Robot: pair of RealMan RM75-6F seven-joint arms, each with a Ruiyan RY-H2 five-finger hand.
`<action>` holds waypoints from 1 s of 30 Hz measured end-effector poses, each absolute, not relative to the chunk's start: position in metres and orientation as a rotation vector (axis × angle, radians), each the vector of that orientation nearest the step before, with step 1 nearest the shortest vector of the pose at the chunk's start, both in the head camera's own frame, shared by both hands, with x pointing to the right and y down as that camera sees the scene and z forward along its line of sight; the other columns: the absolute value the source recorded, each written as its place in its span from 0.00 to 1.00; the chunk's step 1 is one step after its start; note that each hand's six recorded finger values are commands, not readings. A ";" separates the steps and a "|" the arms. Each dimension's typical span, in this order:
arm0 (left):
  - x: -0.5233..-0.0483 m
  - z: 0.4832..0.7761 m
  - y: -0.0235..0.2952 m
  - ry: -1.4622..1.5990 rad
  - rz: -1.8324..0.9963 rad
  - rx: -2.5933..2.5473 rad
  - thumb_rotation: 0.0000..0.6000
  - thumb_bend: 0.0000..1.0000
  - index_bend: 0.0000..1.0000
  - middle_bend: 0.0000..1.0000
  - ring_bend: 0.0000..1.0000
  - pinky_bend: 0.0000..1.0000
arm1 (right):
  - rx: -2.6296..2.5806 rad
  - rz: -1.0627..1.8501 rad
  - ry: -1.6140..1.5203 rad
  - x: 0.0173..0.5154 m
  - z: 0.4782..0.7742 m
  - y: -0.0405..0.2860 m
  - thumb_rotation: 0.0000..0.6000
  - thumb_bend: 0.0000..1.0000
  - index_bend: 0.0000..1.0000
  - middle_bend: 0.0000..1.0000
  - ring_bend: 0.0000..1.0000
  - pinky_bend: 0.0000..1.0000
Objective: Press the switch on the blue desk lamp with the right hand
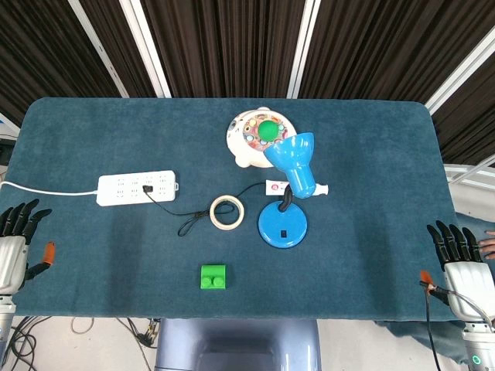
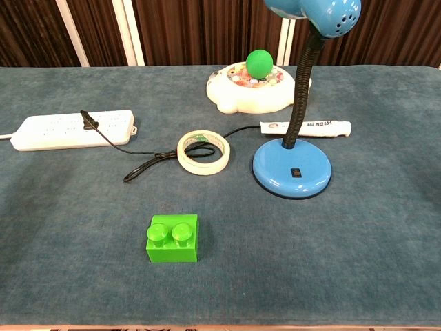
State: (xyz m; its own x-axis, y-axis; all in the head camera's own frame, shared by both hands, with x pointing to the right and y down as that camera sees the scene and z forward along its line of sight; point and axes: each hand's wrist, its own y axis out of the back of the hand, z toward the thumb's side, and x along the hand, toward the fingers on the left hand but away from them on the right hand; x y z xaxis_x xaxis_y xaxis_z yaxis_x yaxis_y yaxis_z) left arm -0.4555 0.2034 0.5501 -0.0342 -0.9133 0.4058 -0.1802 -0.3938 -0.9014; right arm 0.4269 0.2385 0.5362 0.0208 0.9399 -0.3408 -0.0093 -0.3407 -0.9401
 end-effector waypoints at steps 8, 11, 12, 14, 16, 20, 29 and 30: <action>-0.456 0.550 0.204 1.167 -1.480 -1.610 1.00 0.50 0.18 0.04 0.00 0.00 | -1.464 1.445 -1.004 0.427 0.536 0.238 1.00 0.36 0.01 0.06 0.00 0.00; -0.455 0.550 0.203 1.167 -1.478 -1.610 1.00 0.50 0.18 0.04 0.00 0.00 | -1.465 1.447 -1.006 0.427 0.536 0.238 1.00 0.36 0.01 0.06 0.00 0.00; -0.455 0.550 0.203 1.167 -1.479 -1.610 1.00 0.50 0.18 0.04 0.00 0.00 | -1.464 1.447 -1.006 0.427 0.536 0.238 1.00 0.36 0.01 0.06 0.00 0.00; -0.455 0.550 0.203 1.167 -1.480 -1.610 1.00 0.50 0.18 0.04 0.00 0.00 | -1.465 1.447 -1.008 0.428 0.536 0.238 1.00 0.36 0.01 0.06 0.00 0.00; -0.456 0.550 0.203 1.168 -1.482 -1.610 1.00 0.50 0.18 0.04 0.00 0.00 | -1.467 1.446 -1.009 0.427 0.536 0.238 1.00 0.36 0.01 0.06 0.00 0.00; -0.456 0.549 0.203 1.171 -1.479 -1.608 1.00 0.50 0.18 0.04 0.00 0.00 | -1.472 1.443 -1.008 0.426 0.536 0.239 1.00 0.36 0.01 0.06 0.00 0.00; -0.456 0.550 0.203 1.173 -1.482 -1.607 1.00 0.50 0.18 0.04 0.00 0.00 | -1.507 1.450 -1.025 0.423 0.537 0.241 1.00 0.36 0.01 0.08 0.09 0.00; -0.457 0.550 0.203 1.177 -1.483 -1.605 1.00 0.50 0.18 0.04 0.00 0.00 | -1.514 1.449 -1.031 0.422 0.537 0.241 1.00 0.36 0.01 0.10 0.14 0.01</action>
State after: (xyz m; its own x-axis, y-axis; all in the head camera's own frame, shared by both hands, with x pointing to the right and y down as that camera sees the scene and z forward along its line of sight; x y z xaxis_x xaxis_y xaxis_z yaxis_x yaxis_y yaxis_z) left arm -0.4568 0.2028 0.5495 -0.0417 -0.9152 0.4007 -0.1831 -0.3873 -0.9036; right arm 0.4224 0.2412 0.5370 0.0188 0.9318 -0.3624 0.0366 -0.3628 -0.9311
